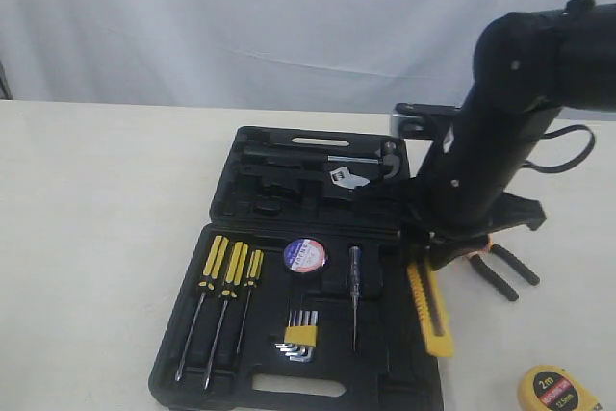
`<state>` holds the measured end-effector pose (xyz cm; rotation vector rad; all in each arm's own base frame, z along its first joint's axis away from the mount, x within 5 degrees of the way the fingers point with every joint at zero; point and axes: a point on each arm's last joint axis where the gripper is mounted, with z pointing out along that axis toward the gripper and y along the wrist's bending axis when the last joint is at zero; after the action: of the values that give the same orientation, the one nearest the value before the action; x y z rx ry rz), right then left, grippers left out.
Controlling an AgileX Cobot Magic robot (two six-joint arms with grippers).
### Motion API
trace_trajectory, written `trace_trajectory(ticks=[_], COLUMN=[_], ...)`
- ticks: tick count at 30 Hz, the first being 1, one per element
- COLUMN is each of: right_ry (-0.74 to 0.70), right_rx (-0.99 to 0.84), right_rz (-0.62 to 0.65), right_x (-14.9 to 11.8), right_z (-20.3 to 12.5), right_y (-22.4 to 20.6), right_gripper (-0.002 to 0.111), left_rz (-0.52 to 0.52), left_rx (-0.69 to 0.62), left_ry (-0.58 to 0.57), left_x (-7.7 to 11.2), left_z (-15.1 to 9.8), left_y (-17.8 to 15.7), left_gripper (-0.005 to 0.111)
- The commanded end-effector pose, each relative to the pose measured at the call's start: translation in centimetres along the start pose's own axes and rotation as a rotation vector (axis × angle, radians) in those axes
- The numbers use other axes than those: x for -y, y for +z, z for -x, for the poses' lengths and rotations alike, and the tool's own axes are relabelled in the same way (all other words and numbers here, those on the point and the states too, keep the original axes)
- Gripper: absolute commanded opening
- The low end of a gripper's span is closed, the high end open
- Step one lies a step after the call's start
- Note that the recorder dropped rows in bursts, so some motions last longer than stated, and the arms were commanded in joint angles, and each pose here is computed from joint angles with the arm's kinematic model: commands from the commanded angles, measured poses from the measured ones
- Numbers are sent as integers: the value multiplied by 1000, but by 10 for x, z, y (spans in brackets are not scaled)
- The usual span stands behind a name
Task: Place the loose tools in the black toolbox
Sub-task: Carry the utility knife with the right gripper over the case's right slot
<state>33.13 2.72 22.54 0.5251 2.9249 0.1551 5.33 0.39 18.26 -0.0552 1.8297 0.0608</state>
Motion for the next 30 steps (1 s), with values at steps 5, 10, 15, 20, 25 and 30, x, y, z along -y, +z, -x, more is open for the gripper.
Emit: trace_trajectory(ticks=[5,10,15,20,25,30], right_ry=[120,108,128,146,136,123], right_rx=[9,20,35,31,54,74], right_rz=[22,-70,-118,-117,-131,-168], right_x=[-28,-20,-17,-17,-16,-13], right_z=[-2,4,8,11,14,15], right_y=[25,42,58,76,81,80], right_gripper=[2,2,2,2,2,2], left_rz=[-5,-5,-5,-5,-5,-5], left_rx=[4,4,4,4,4,4], left_ry=[-5,-5,-5,-5,-5,-5], left_x=[0,0,0,0,0,0], left_z=[0,0,0,0,0,0], left_y=[0,0,0,0,0,0], left_gripper=[0,0,0,0,0,0])
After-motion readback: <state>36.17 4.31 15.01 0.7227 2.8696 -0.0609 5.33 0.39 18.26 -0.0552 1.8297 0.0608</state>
